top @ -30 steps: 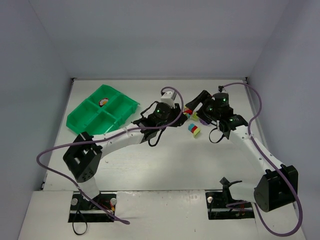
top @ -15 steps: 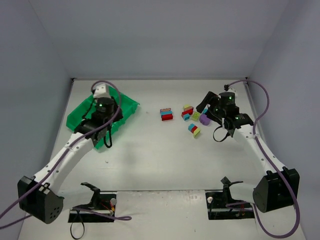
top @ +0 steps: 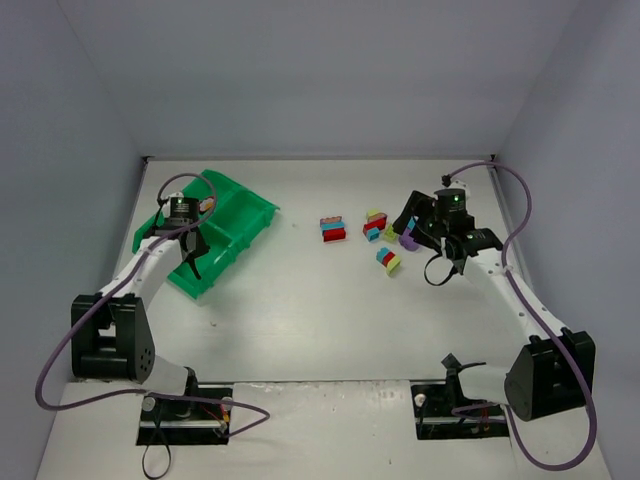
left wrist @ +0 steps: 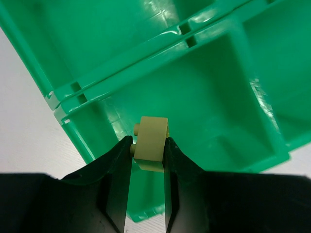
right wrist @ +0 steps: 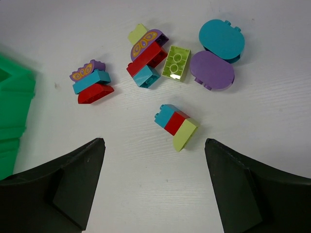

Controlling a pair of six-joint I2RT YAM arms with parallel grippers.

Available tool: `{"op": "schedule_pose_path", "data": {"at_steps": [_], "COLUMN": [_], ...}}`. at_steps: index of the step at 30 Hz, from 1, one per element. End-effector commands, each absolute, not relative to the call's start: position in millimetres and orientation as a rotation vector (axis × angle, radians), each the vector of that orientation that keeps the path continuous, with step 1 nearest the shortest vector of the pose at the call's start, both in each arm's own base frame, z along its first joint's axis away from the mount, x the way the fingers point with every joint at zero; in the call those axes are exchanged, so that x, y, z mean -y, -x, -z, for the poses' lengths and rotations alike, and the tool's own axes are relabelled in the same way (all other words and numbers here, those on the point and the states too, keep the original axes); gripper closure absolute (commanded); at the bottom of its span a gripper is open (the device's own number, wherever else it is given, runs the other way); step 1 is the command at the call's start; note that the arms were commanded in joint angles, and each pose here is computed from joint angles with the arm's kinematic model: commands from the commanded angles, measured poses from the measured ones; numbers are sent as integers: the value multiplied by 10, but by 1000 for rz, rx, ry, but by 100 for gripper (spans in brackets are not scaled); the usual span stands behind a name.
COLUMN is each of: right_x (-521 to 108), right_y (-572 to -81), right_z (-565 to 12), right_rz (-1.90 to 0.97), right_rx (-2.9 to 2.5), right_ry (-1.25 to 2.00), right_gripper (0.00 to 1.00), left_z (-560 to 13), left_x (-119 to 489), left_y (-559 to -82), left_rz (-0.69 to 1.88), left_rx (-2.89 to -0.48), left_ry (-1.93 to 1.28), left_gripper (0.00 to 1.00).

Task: Sort the legos into containers by color

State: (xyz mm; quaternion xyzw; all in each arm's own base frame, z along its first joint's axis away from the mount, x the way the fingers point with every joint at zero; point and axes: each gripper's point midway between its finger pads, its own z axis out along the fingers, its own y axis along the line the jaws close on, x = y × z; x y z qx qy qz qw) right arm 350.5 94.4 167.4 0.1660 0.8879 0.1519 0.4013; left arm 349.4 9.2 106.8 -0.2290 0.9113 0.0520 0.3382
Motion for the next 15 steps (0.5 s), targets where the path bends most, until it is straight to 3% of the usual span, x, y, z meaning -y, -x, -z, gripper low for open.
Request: {"op": "schedule_pose_path", "data": {"at_steps": [1, 10, 15], "right_x": [-888, -897, -993], "right_y": [-3531, -3475, -3512], "right_z": [-1632, -1336, -1247], "right_rz": [-338, -296, -295], "right_rx": [-2238, -2319, -2350], "right_ry": [-406, -415, -404], "right_gripper": [20, 23, 32], "left_z": [-1294, -1417, -1567], "left_x": [-159, -166, -173], "left_y": [-3731, -3781, -3737], "left_rz": [-130, -124, -124], "left_rx": [-2313, -2289, -2276], "left_ry": [561, 527, 513], "left_gripper": [81, 48, 43]}}
